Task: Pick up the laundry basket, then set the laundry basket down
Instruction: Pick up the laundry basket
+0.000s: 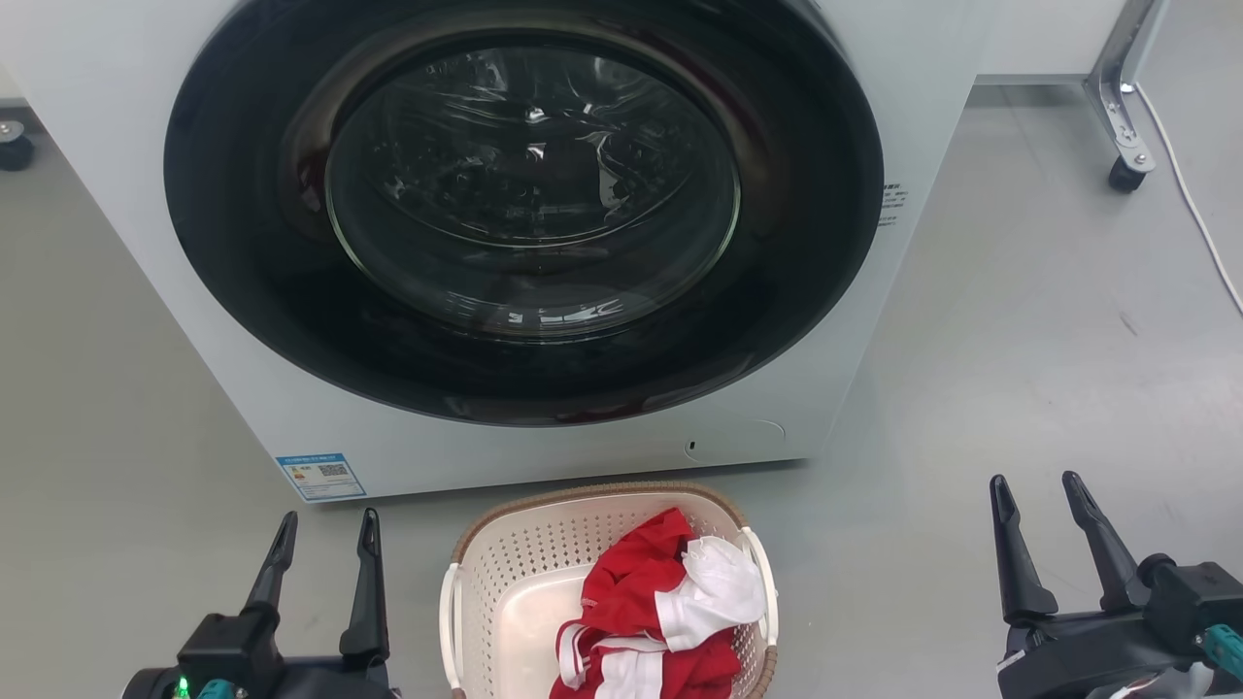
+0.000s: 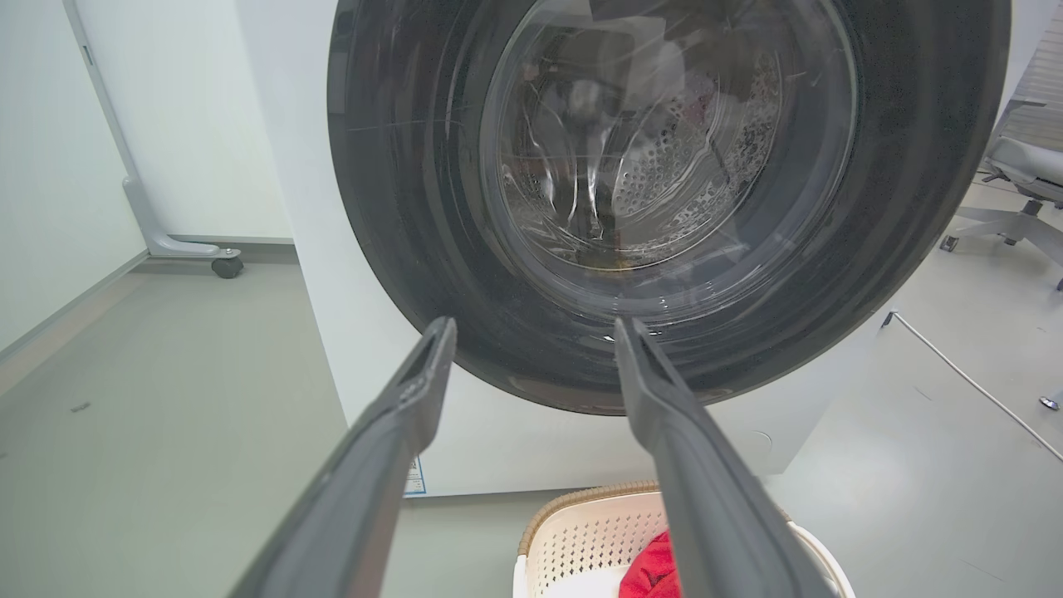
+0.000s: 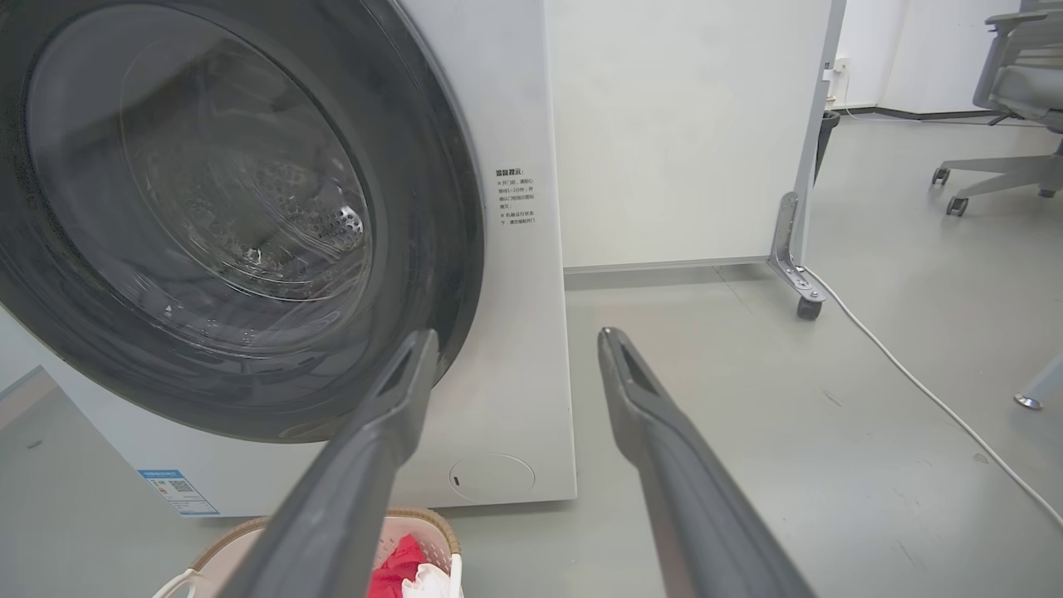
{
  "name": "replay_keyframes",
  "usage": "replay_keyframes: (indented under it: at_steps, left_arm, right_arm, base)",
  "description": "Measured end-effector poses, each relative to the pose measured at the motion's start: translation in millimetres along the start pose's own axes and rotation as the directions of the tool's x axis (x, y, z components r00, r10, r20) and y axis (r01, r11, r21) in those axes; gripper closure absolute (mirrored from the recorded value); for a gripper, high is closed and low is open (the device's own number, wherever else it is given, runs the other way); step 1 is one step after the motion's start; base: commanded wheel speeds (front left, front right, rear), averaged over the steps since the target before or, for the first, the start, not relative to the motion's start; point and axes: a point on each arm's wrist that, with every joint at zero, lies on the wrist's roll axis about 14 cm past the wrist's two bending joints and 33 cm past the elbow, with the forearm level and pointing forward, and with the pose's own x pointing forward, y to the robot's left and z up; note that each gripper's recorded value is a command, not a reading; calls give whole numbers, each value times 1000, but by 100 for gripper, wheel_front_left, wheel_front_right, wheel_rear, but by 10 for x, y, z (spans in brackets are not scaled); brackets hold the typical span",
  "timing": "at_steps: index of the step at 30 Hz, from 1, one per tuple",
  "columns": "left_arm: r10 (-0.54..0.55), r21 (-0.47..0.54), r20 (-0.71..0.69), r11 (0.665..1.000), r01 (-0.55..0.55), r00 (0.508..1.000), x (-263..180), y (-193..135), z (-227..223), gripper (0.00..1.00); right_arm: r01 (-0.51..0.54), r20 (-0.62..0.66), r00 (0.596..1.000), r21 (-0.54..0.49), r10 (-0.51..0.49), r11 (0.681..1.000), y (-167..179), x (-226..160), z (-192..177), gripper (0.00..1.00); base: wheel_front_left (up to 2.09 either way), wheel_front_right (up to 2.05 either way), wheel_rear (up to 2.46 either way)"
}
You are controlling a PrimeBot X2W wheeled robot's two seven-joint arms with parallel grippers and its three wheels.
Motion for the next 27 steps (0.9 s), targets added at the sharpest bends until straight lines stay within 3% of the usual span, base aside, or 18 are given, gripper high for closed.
replay_keyframes:
  at_steps: [27]
  left_arm:
    - [6,-12,-29,1000,-6,1000,-62,-29,40,0]
  right_arm:
    - [-11,-25,1000,4,11,1000,61,-33,5,0]
  base:
    - [0,0,0]
